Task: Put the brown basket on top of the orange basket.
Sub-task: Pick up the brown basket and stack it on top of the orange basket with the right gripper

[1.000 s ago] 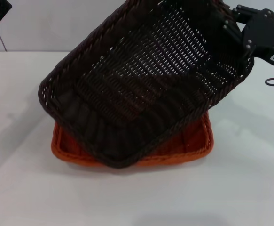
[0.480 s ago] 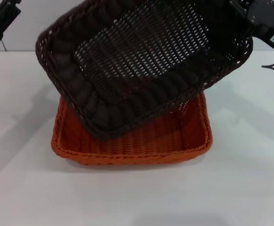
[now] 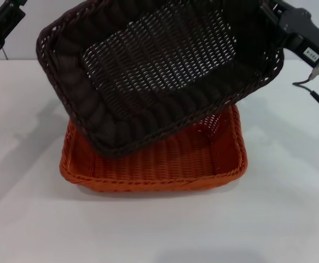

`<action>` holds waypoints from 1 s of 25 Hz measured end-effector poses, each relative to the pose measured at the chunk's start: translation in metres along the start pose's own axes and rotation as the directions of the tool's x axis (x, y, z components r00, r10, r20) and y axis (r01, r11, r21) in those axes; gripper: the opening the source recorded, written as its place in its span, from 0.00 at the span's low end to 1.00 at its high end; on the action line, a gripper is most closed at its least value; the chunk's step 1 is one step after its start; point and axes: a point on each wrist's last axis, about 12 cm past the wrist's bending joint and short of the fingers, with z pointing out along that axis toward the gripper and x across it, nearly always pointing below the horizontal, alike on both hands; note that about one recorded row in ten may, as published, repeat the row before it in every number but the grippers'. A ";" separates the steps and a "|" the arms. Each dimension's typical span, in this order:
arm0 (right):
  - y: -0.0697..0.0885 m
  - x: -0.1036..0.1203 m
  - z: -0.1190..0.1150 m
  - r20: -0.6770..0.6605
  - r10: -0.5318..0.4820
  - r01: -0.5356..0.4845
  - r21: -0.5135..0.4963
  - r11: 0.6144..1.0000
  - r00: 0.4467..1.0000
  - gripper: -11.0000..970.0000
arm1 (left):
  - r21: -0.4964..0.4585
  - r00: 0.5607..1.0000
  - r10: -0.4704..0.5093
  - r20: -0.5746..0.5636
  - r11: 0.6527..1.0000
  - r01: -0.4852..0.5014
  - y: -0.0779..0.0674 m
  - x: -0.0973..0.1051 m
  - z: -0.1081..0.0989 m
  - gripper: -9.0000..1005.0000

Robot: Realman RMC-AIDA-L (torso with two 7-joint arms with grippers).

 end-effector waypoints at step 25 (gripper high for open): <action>0.026 0.022 0.014 -0.045 0.051 -0.057 -0.125 0.990 0.998 0.20 | -0.007 1.000 -0.007 -0.026 1.000 0.007 0.001 0.005 -0.003 0.82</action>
